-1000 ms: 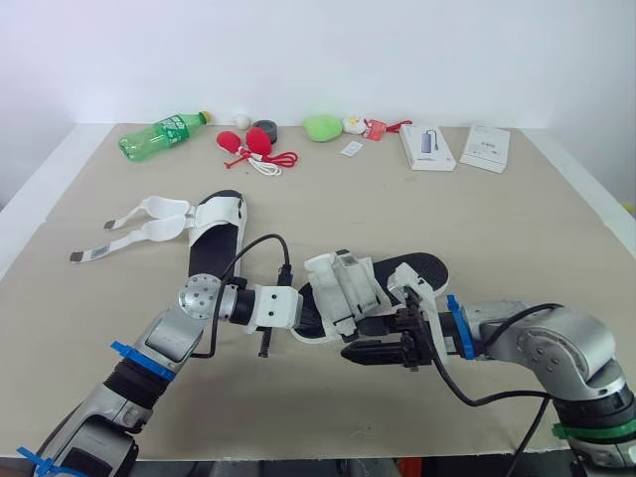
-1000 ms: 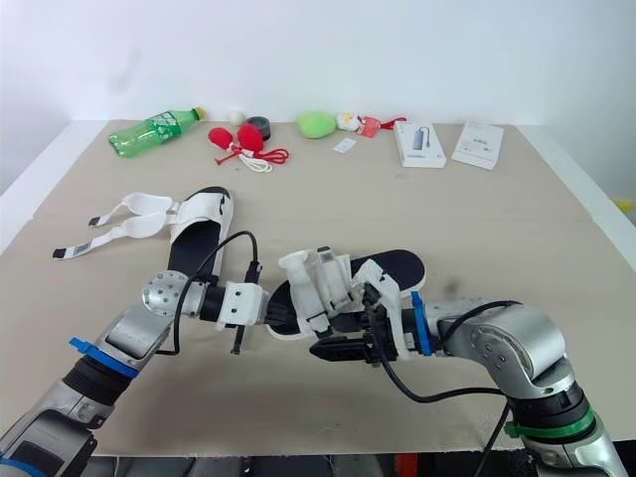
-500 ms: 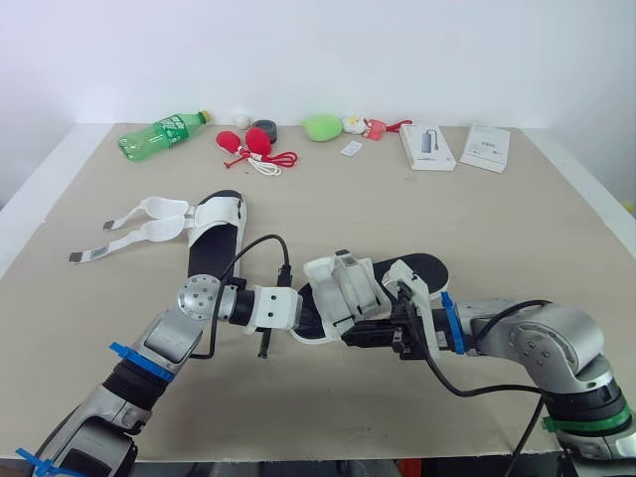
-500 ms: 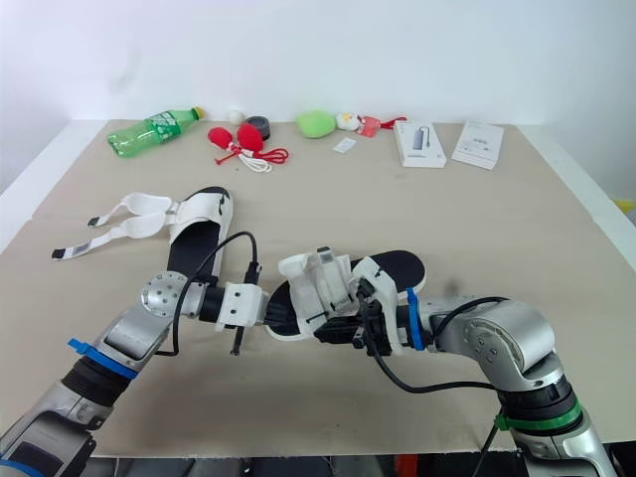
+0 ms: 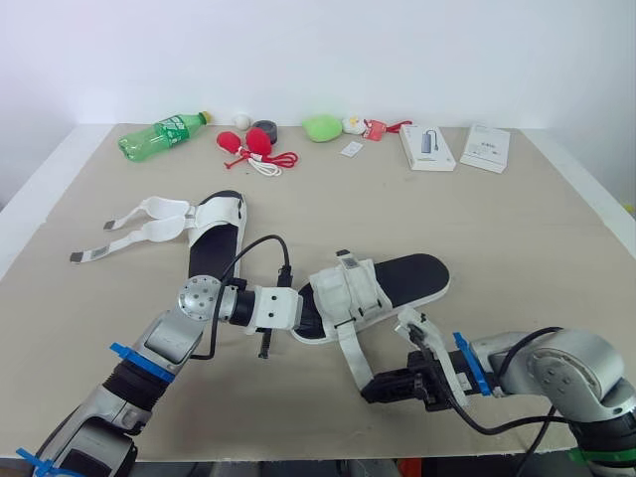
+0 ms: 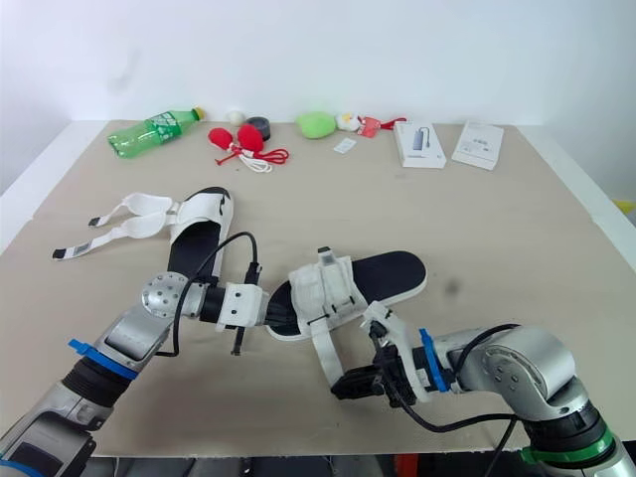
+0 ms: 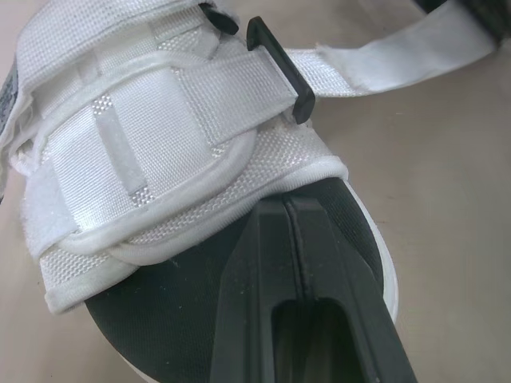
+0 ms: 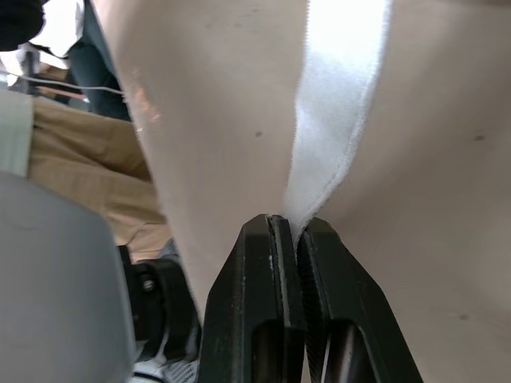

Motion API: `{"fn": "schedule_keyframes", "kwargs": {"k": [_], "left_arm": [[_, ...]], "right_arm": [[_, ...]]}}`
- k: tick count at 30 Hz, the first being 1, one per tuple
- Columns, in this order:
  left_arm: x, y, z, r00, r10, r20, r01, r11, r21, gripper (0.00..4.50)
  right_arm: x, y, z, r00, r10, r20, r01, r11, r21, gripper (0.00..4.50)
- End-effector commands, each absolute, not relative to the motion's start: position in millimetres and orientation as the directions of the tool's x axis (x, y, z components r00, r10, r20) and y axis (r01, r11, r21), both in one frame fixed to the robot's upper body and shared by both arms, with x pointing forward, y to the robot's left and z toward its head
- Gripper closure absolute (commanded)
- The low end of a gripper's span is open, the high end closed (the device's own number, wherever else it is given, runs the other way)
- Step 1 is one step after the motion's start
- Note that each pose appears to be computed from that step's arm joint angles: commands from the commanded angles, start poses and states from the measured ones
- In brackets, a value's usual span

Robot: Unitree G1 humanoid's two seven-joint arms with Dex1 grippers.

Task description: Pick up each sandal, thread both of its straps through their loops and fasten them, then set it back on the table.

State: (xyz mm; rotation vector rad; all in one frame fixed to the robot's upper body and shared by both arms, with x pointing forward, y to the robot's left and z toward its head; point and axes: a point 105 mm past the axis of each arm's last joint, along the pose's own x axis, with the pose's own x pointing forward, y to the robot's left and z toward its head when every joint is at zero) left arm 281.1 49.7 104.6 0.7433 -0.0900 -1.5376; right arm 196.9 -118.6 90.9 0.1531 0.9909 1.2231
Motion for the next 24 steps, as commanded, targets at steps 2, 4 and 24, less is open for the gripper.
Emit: {"fn": "schedule_keyframes", "kwargs": {"k": [2, 4, 24], "left_arm": [[280, 59, 79, 0.063, -0.868, -0.493, 0.883, -0.182, 0.433, 4.50], [283, 61, 78, 0.071, -0.861, -0.504, 0.875, -0.189, 0.446, 4.50], [293, 64, 78, 0.073, -0.849, -0.523, 0.849, -0.222, 0.479, 4.50]], "right_arm": [[181, -116, 93, -0.095, 0.837, -0.539, -0.697, 0.331, 0.636, 4.41], [180, -115, 94, -0.108, 0.839, -0.534, -0.700, 0.318, 0.640, 4.41], [234, -138, 157, -0.084, 0.818, -0.569, -0.979, -0.174, -0.106, 0.05]]}}
